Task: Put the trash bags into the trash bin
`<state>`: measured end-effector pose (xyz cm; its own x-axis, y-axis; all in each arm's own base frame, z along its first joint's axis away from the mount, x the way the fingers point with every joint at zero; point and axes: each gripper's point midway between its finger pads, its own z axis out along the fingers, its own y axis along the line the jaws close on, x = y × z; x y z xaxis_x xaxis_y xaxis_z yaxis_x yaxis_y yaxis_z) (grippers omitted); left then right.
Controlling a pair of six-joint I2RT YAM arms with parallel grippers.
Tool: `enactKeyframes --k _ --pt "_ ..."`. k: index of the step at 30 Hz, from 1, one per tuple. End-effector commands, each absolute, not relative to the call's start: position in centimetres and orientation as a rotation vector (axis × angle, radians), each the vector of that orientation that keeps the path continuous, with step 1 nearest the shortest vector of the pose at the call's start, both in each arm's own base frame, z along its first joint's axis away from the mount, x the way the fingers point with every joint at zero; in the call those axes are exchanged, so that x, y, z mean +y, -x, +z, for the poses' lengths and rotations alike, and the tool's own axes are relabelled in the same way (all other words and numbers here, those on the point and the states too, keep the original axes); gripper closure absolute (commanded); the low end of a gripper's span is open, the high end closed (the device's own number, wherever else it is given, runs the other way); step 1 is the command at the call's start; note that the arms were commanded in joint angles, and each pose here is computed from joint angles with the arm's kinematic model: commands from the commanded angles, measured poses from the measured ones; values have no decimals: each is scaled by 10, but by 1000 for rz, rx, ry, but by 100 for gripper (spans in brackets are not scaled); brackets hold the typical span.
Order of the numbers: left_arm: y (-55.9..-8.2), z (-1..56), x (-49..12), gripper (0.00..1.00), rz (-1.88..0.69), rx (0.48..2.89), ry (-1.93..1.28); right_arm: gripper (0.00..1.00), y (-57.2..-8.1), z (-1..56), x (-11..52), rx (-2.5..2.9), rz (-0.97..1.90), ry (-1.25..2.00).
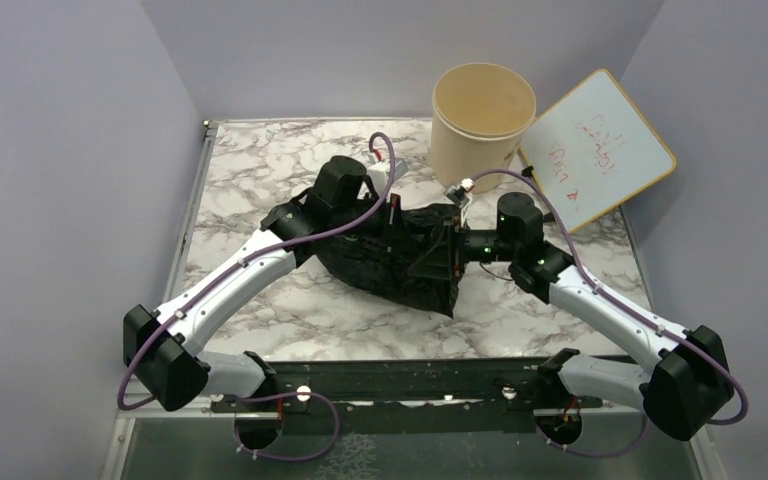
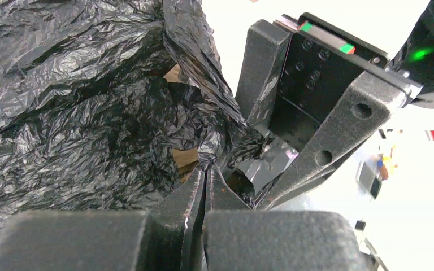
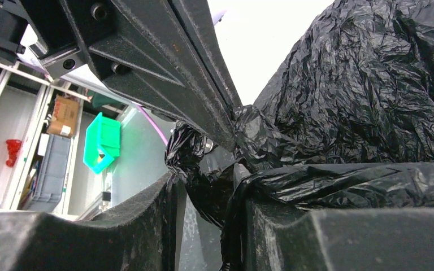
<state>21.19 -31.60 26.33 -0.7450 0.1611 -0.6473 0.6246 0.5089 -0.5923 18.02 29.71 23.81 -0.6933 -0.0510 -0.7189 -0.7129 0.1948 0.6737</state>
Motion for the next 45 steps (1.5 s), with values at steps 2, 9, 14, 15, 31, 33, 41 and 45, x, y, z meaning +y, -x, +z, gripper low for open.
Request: enactKeyframes --k 2,9,14,15,31,33,41,45 --pt "-225 292 -319 100 -1222 2099 -473 56 -190 252 298 1873 1516 637" --pt "-241 315 -292 100 -1077 2016 -319 53 -224 240 271 1948 1277 283" --pt "-249 336 -259 100 -887 1981 -266 54 -243 243 233 1901 1078 28" --pt "-252 337 -251 100 -840 1983 -241 54 -247 240 222 1918 1012 -27" --pt "-236 393 -217 100 -850 1762 -157 51 -249 236 185 1961 786 -102" --pt "-233 383 -235 100 -897 1820 -239 50 -237 264 219 1885 1014 40" --pt "-227 348 -292 100 -1222 1911 -226 37 -193 337 294 1692 1616 448" --pt "-228 343 -298 100 -1266 1912 -208 35 -193 344 307 1691 1724 489"
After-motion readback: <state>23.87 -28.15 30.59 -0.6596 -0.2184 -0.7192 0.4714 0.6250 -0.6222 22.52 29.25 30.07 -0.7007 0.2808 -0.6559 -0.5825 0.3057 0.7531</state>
